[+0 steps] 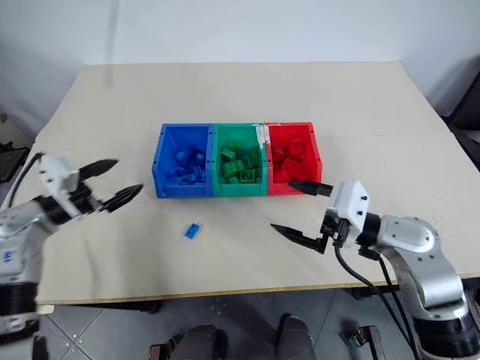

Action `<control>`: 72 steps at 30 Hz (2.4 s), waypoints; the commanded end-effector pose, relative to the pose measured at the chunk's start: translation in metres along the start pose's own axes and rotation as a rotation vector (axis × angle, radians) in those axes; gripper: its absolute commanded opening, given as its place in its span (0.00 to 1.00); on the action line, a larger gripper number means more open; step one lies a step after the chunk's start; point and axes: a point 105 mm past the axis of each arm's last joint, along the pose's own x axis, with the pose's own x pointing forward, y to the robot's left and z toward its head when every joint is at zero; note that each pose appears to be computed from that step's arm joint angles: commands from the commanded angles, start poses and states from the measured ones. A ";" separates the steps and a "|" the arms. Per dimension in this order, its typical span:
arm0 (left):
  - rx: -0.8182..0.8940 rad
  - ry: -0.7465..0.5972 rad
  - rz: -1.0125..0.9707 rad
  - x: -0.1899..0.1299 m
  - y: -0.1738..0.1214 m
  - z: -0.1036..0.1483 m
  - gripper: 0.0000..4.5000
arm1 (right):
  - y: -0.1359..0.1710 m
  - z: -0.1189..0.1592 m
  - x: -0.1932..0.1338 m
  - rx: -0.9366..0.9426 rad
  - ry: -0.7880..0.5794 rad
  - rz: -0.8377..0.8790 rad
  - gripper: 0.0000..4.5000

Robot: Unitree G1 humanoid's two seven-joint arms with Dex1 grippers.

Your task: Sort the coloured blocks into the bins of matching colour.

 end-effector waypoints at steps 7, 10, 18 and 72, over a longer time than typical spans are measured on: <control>0.099 0.156 -0.142 -0.045 -0.010 -0.006 0.99 | 0.007 0.000 0.012 -0.037 -0.016 0.137 1.00; 0.097 0.187 -0.335 -0.027 -0.056 -0.003 0.99 | 0.008 -0.003 0.005 -0.030 -0.002 0.123 1.00; 0.041 0.261 -0.417 0.027 -0.129 -0.005 0.99 | 0.021 -0.020 -0.014 -0.049 0.089 0.167 1.00; 0.048 -0.083 0.027 0.081 -0.049 0.044 0.79 | 0.009 -0.018 -0.030 0.016 0.035 -0.288 1.00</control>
